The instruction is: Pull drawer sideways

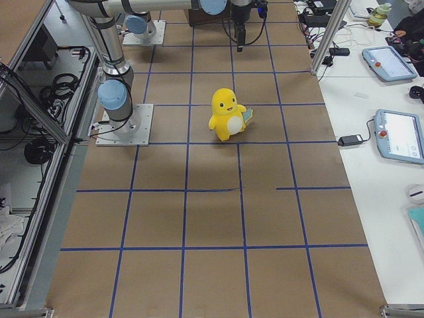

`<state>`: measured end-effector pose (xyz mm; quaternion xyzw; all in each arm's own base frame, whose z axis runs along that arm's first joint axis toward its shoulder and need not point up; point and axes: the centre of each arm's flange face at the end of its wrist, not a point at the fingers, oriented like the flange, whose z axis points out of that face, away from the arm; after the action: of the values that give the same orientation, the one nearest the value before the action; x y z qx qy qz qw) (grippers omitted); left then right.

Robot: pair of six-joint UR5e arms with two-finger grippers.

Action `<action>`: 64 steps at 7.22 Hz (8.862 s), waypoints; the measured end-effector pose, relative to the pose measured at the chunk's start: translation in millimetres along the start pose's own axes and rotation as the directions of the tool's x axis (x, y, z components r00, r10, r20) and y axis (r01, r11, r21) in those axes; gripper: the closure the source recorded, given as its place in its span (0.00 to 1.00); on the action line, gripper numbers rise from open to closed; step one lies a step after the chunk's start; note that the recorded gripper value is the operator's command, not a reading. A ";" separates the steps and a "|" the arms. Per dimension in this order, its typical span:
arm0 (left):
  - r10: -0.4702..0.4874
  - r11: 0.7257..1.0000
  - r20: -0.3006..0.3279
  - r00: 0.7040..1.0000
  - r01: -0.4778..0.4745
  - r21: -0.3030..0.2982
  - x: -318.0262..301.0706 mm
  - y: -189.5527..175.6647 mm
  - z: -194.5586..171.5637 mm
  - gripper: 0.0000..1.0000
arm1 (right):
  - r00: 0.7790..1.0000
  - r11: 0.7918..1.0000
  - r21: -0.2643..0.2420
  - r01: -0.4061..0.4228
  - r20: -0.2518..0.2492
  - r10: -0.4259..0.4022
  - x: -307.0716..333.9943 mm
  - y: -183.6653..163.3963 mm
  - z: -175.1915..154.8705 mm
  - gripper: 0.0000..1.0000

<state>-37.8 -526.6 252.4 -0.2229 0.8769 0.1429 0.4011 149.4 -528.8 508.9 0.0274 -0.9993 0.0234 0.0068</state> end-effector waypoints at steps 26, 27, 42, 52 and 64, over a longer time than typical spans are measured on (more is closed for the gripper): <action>0.050 0.997 -0.040 0.998 -0.048 0.054 31.0 27.9 -59.9 0.89 | 1.000 1.000 0.000 0.000 0.000 0.000 0.0 0.0 0.0 0.00; 0.050 0.997 -0.047 0.998 -0.048 0.056 33.3 30.5 -63.1 0.89 | 1.000 1.000 0.000 0.000 0.000 0.000 0.0 0.0 0.0 0.00; 0.081 0.994 -0.111 0.991 -0.072 0.080 59.7 52.3 -98.0 0.87 | 1.000 1.000 0.000 0.001 0.000 -0.001 0.0 0.0 0.0 0.00; 0.100 0.989 -0.163 0.982 -0.081 0.122 52.9 68.0 -128.6 0.00 | 1.000 1.000 0.000 0.000 0.000 0.000 0.0 0.0 0.0 0.00; 0.381 0.917 -0.702 0.602 -0.149 0.370 -135.7 62.2 -225.4 0.00 | 1.000 1.000 0.000 0.000 0.000 0.000 0.0 0.0 0.0 0.00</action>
<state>-135.0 -532.4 504.7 -0.0703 0.9971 -0.0281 -0.0048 149.4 -528.8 508.9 0.0274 -0.9993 0.0234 0.0068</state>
